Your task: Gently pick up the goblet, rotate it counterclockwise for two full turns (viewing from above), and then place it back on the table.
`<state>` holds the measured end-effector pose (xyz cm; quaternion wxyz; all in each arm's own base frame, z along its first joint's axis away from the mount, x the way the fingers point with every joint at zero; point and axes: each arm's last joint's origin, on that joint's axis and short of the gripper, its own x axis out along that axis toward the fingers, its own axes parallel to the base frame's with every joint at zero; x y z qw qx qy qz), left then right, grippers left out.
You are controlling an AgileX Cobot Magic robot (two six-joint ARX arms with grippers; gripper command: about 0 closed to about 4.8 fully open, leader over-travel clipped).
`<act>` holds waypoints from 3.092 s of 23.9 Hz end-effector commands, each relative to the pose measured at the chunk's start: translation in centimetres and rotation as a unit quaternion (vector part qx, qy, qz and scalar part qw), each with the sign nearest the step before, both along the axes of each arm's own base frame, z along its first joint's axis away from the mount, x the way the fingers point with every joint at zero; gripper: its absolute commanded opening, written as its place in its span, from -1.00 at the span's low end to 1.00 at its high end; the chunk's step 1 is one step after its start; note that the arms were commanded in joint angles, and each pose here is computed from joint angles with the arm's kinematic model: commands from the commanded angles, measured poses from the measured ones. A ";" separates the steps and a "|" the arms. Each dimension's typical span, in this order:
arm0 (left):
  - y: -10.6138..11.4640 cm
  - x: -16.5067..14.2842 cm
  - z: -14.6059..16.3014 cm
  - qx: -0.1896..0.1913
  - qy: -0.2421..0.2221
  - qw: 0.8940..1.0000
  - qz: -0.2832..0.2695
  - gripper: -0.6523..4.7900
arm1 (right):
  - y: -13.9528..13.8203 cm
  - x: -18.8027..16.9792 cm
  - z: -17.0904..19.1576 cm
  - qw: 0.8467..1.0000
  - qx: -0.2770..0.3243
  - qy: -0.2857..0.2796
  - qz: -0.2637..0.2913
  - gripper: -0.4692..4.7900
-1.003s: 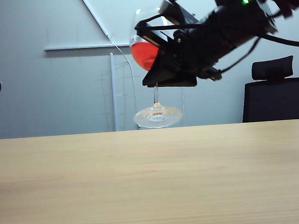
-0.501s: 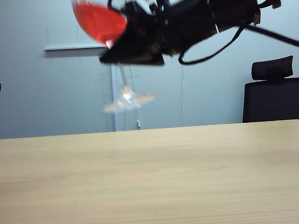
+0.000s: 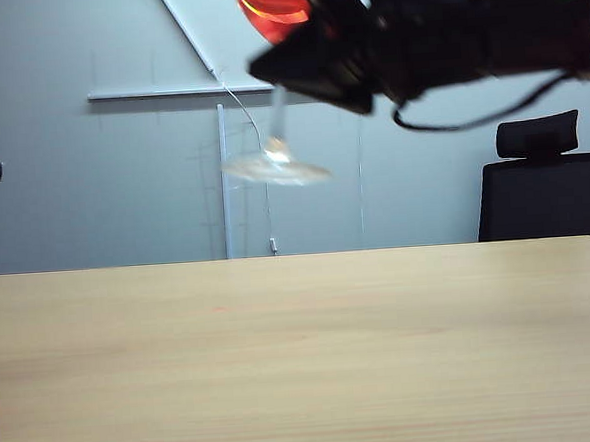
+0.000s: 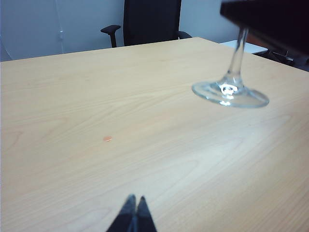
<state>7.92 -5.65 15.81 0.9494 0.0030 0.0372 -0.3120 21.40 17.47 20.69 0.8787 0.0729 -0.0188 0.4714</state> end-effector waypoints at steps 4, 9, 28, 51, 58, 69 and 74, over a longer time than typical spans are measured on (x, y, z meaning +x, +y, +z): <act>0.0 0.0 0.1 -0.001 -0.001 1.000 0.001 -0.78 | -1.6 0.1 -0.9 0.995 0.012 0.002 -0.102 -0.85; 0.0 0.0 0.1 0.000 -0.001 1.000 0.001 -0.78 | -2.1 1.5 -2.7 0.991 0.008 0.003 -0.136 -0.85; 0.0 0.0 0.1 0.000 -0.001 1.000 0.001 -0.78 | 0.2 5.3 -7.3 0.988 -0.067 -0.044 -0.131 -0.85; 0.0 0.0 0.1 0.000 -0.001 1.000 0.001 -0.78 | -0.1 4.7 -9.2 0.988 -0.088 -0.013 -0.128 -0.63; 0.0 0.0 0.1 0.000 -0.001 1.000 0.001 -0.78 | -0.2 4.6 -9.4 0.988 -0.091 -0.010 -0.128 -0.34; 0.1 0.0 0.1 0.000 -0.001 1.000 0.003 -0.78 | -1.7 2.5 -9.1 0.983 -0.104 -0.005 -0.151 0.15; 1.0 0.6 0.1 0.000 -0.001 0.998 0.058 -0.78 | -3.5 0.2 -8.5 0.976 -0.113 -0.005 -0.188 0.26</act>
